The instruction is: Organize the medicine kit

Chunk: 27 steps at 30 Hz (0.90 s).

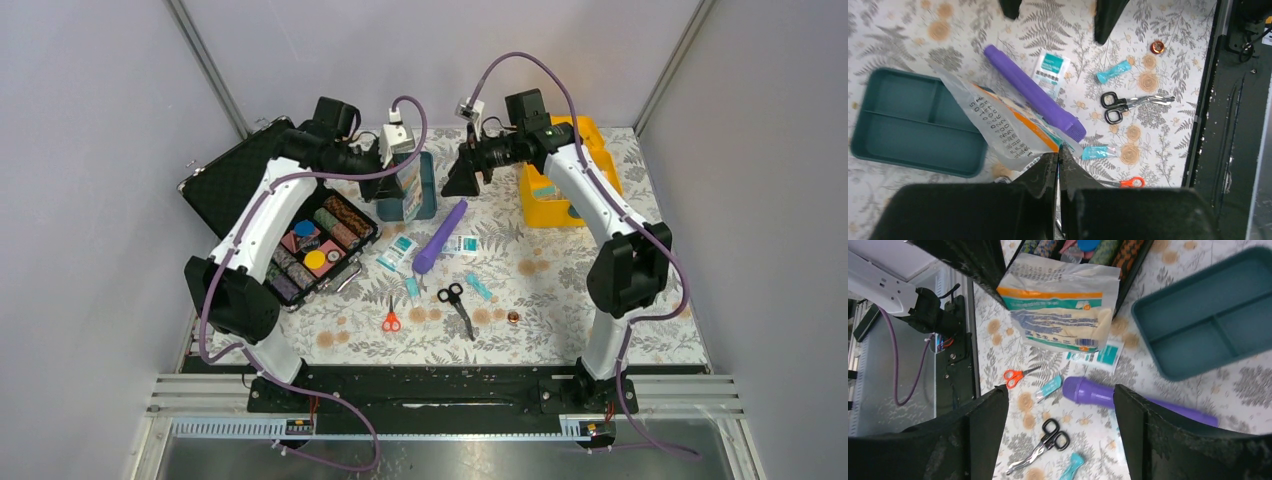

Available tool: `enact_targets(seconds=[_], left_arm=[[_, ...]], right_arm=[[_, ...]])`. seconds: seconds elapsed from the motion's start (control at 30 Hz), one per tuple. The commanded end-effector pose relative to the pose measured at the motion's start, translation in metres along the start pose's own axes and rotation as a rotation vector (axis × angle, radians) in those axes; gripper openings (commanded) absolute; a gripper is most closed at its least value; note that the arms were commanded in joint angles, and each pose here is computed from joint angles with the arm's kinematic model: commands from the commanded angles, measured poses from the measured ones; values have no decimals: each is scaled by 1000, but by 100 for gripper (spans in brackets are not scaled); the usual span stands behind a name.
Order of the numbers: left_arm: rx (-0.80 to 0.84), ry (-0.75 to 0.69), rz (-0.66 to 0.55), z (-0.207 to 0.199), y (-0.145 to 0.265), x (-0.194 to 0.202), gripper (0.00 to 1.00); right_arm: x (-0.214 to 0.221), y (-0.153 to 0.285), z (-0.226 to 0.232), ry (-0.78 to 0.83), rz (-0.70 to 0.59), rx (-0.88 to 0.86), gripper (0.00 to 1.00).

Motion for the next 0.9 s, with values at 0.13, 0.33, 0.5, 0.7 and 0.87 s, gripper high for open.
enact_targets(seconds=[0.13,0.33,0.5,0.7,0.87], left_arm=[[-2,-180,-119,-7,20,-46,0],[-15,-271,-93,-11,27,-54,0],[-49,-353,-61,-12,31,-56,0],[-173,-279,-47,3,25,-54,0],[-281,-223,-119,7,24,-52,0]], right_arm=[[-33,-30,-16,133,-138,-70,82],[-51,-38,-17,147,-238,-161,84],[-61,-42,-18,147,-293,-202,80],[-58,-44,-11,107,-294,-228,34],[-46,-43,-11,69,-268,-161,0]])
Point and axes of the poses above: each gripper's point midway between its finger pads, its own y axis back along the fingers, its own z axis along the line the jaws close on, x = y × z, the point moved 8 cm from there along y, back along the fingers, and after that the axes turned 4 degrees about y, right-handed, at the moved point
